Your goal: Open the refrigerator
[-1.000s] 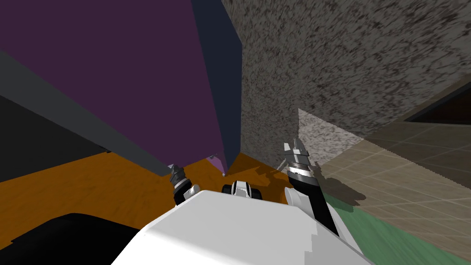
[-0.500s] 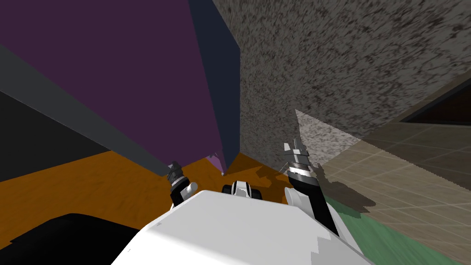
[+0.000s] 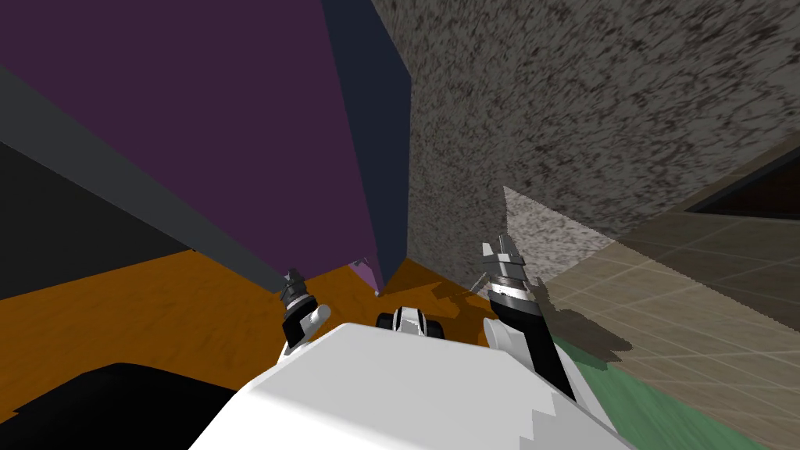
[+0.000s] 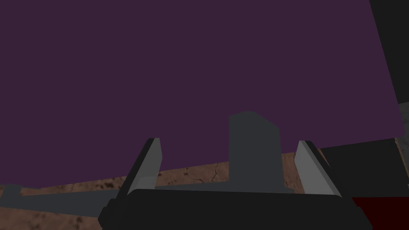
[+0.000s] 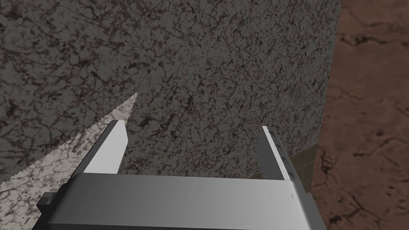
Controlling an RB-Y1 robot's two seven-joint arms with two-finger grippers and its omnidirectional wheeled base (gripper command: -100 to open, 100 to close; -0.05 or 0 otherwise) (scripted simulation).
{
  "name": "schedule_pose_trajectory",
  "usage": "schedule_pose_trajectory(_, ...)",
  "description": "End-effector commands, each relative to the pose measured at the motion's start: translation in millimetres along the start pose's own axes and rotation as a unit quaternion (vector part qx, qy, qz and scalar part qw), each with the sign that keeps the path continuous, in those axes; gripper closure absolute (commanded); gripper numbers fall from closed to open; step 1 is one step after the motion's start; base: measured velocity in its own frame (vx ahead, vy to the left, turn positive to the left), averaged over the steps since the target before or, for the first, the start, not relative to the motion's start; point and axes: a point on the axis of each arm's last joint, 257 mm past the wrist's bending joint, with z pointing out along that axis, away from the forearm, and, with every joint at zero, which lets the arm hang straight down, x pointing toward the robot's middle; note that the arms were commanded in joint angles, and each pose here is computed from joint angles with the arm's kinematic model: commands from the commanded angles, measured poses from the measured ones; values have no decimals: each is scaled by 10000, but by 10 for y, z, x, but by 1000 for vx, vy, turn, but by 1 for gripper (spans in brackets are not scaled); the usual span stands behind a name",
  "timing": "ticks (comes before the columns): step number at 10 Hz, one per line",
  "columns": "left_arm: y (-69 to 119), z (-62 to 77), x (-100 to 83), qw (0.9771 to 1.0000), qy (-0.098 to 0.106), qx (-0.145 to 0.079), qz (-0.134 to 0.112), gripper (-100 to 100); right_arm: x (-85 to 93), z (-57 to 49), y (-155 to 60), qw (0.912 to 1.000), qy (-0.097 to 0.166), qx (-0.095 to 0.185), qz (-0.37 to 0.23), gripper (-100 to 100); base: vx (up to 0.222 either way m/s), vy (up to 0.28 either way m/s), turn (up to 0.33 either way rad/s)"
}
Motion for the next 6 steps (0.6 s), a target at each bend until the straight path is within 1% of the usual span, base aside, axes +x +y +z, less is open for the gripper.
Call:
schedule_pose_trajectory(1,24,-4,17,10000,37,-37,2,0,0,0,0,10000,0,0,0,0,0,0,0)
schedule_pose_trajectory(6,113,-68,73,9998,123,-159,3,0,0,0,0,10000,0,0,0,0,0,0,0)
